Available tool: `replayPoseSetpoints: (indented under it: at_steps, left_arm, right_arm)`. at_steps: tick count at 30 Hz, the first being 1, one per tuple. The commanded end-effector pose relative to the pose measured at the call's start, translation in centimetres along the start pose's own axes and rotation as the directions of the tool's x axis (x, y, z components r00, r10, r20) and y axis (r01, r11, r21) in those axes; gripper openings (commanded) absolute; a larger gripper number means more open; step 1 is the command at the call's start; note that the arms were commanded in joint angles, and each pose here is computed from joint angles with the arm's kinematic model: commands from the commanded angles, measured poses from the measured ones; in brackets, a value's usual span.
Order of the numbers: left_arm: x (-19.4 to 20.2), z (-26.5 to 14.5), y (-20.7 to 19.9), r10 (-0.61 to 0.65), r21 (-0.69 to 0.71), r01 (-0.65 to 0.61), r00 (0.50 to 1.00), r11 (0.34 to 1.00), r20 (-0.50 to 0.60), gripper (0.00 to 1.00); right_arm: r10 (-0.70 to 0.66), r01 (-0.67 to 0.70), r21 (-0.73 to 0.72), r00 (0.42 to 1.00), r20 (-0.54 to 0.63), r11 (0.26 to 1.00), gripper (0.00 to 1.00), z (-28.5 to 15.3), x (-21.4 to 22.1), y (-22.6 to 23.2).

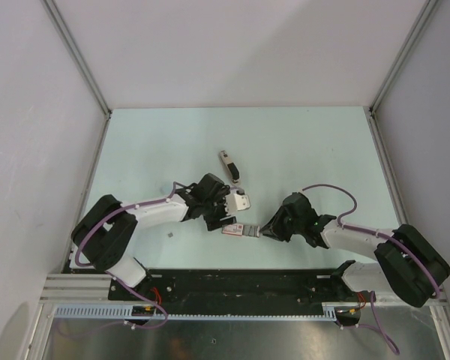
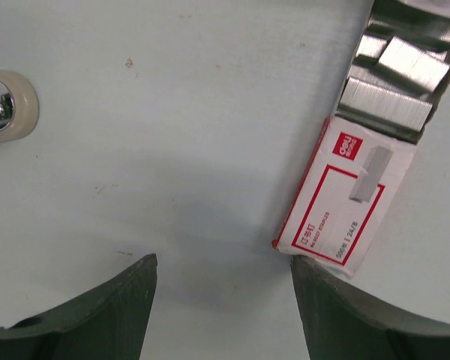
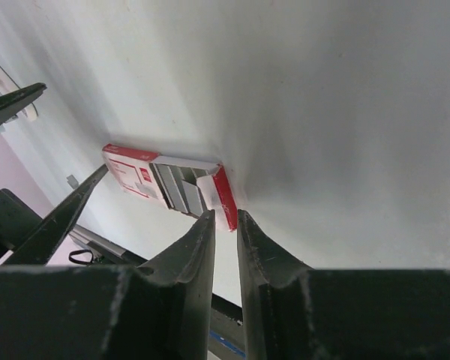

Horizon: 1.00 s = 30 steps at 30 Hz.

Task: Unload the staples from the stapler

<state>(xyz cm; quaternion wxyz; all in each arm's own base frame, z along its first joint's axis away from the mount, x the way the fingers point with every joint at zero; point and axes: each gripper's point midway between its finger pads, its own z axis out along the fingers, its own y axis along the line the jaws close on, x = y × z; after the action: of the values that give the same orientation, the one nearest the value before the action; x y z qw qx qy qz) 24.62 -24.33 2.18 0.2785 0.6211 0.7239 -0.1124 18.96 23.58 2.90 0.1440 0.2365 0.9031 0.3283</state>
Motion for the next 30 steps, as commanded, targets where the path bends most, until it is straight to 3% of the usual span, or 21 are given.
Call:
replayPoseSetpoints:
  at_steps: [1,14,30]
  left_arm:
    - [0.1,0.5,-0.6,0.033,0.012,-0.032,0.999,0.999,-0.016,0.77]
    - [0.2,0.6,-0.8,0.044,0.013,-0.044,0.999,0.999,-0.023,0.77]
    - [-0.2,0.7,-0.9,0.051,0.014,-0.050,0.999,0.999,-0.019,0.77]
  right_arm:
    - [0.005,-0.005,-0.044,1.000,0.001,0.999,0.21,0.1,-0.2,1.0]
    - [0.007,-0.007,-0.010,1.000,-0.003,1.000,0.06,0.8,-0.1,0.2]
    - [-0.039,0.037,-0.053,0.998,-0.041,0.998,0.02,2.0,1.4,2.2]
